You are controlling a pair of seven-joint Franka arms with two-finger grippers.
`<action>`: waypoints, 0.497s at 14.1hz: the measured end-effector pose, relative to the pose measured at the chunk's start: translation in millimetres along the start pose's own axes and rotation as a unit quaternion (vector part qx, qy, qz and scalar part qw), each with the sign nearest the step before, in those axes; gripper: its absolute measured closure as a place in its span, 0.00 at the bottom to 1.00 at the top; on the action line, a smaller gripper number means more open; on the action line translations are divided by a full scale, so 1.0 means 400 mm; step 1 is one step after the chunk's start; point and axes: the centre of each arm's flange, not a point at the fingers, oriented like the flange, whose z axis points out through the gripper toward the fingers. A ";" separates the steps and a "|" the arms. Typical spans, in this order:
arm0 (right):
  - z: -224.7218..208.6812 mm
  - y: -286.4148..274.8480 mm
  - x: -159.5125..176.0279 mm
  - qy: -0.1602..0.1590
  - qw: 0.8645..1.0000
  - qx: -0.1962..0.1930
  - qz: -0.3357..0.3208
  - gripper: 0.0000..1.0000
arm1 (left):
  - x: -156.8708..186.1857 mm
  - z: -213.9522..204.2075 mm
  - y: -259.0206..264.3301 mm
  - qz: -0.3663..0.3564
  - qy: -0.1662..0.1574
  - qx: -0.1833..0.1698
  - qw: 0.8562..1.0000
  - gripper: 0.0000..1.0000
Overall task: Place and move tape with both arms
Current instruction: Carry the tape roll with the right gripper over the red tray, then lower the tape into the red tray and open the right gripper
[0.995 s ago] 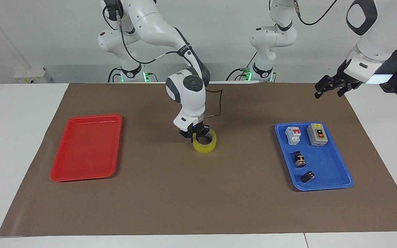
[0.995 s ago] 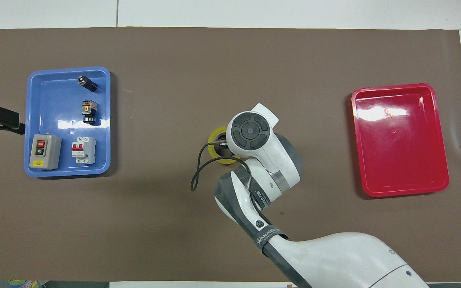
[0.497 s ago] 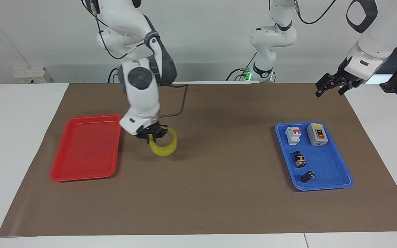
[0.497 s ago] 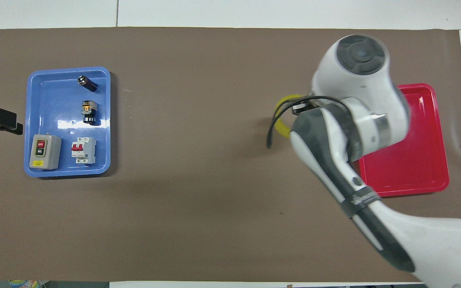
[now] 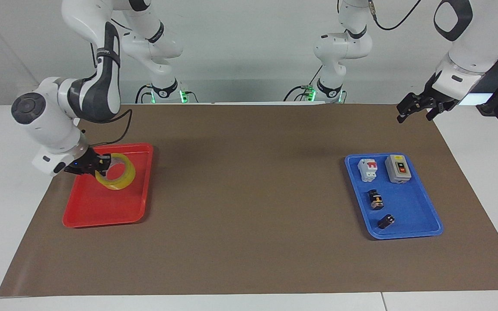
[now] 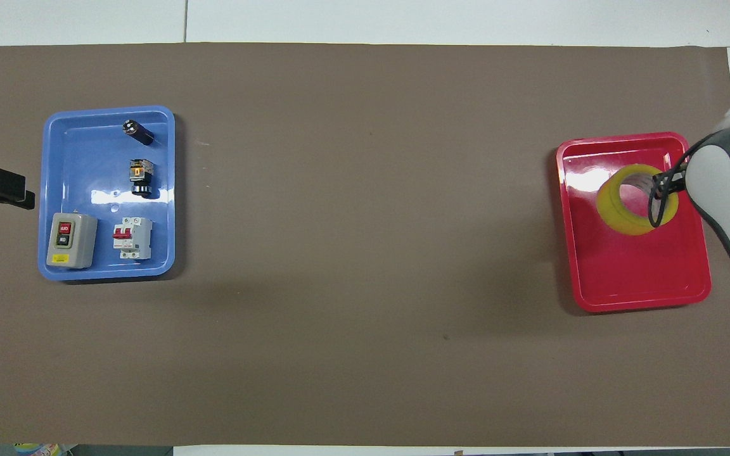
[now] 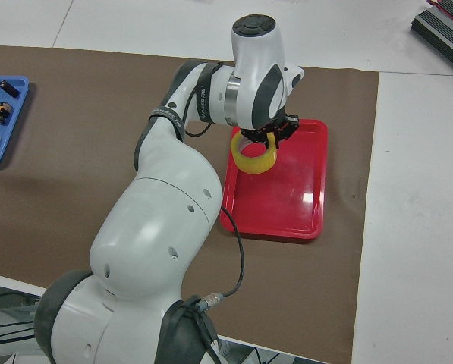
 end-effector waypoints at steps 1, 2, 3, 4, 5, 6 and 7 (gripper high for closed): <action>0.028 0.029 -0.019 0.009 1.000 -0.002 -0.002 0.79 | 0.000 0.000 0.000 0.000 0.001 0.000 1.000 0.00; 0.055 0.043 -0.033 0.019 1.000 -0.007 -0.005 0.79 | 0.000 0.000 0.000 0.000 0.000 0.000 1.000 0.00; 0.081 0.043 -0.041 0.028 1.000 -0.010 -0.007 0.79 | 0.000 0.000 0.000 0.000 0.000 0.000 1.000 0.00; 0.102 0.034 -0.044 0.036 0.999 -0.014 -0.009 0.79 | 0.000 0.000 -0.001 0.000 0.000 0.000 1.000 0.00; 0.121 0.023 -0.045 0.046 0.999 -0.018 -0.012 0.79 | 0.000 0.000 -0.001 0.000 0.000 0.000 1.000 0.00; 0.139 0.012 -0.049 0.053 0.998 -0.020 -0.014 0.79 | 0.000 0.000 -0.001 0.000 0.000 0.000 1.000 0.00; 0.155 0.006 -0.054 0.055 0.998 -0.021 -0.015 0.79 | 0.000 0.000 -0.001 0.000 0.000 0.000 1.000 0.00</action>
